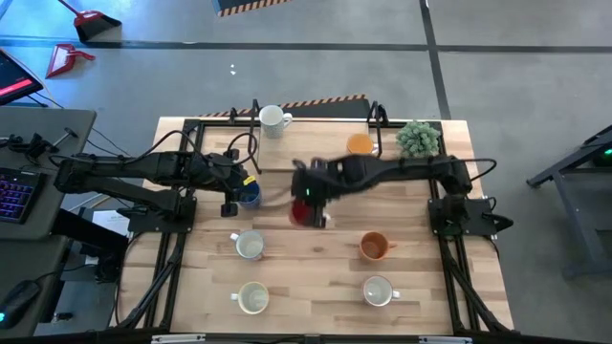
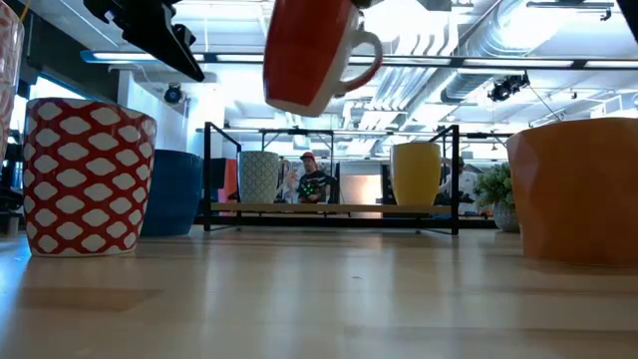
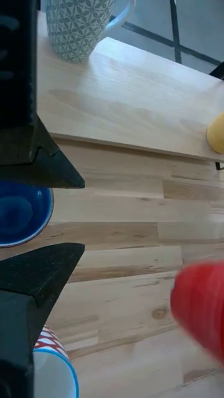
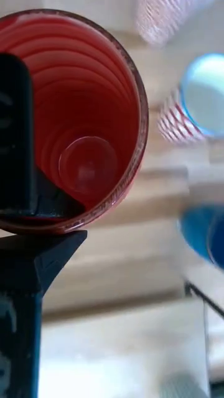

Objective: Place coffee mugs
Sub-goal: Put the red mug on the shelf, then put the blue mug on the shelf

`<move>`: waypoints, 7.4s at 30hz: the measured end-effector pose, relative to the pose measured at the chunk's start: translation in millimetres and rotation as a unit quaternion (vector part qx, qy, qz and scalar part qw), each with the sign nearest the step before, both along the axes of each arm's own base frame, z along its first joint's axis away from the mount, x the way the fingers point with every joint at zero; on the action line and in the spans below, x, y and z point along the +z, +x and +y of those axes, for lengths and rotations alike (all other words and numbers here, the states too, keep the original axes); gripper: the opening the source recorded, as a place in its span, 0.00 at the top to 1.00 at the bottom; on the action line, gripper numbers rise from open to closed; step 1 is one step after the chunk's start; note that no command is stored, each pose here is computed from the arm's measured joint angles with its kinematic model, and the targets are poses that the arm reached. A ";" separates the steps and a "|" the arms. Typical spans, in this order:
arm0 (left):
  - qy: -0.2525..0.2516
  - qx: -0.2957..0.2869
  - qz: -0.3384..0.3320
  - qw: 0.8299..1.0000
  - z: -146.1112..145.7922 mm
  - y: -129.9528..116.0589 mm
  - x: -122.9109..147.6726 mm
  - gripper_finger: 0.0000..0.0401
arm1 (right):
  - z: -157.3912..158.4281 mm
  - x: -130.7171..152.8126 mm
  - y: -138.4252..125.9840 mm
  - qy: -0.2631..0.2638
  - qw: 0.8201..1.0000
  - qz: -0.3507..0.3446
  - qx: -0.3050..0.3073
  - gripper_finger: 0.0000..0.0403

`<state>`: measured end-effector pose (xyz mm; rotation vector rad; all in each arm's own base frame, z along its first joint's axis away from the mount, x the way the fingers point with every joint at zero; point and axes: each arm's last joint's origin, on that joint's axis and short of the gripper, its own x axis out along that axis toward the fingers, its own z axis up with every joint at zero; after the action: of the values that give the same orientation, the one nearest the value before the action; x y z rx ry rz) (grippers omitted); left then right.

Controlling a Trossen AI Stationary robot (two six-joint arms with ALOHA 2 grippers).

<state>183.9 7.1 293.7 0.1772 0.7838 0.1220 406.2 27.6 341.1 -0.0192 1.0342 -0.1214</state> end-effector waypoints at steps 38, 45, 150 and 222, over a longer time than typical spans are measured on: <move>-0.072 0.033 -0.016 0.997 -1.6 0.8 0.5 0.65 | -279.2 20.7 -86.6 -0.099 0.995 0.014 -0.020 1.00; -0.082 0.044 -0.013 0.996 -1.6 2.9 -1.3 0.65 | -310.4 20.4 -114.8 -0.079 0.996 0.003 -0.044 1.00; -0.076 0.075 -0.002 0.994 0.0 19.2 -11.5 0.65 | -347.8 -76.0 -108.9 0.061 0.985 0.140 -0.077 0.99; -0.096 0.040 -0.053 0.993 -1.9 24.5 -2.6 0.65 | -79.9 36.9 -200.0 0.053 0.941 -0.328 0.061 0.68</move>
<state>208.4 5.3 291.1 -0.0425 0.6928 0.1297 206.2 -52.3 378.0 0.0529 0.3684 0.0423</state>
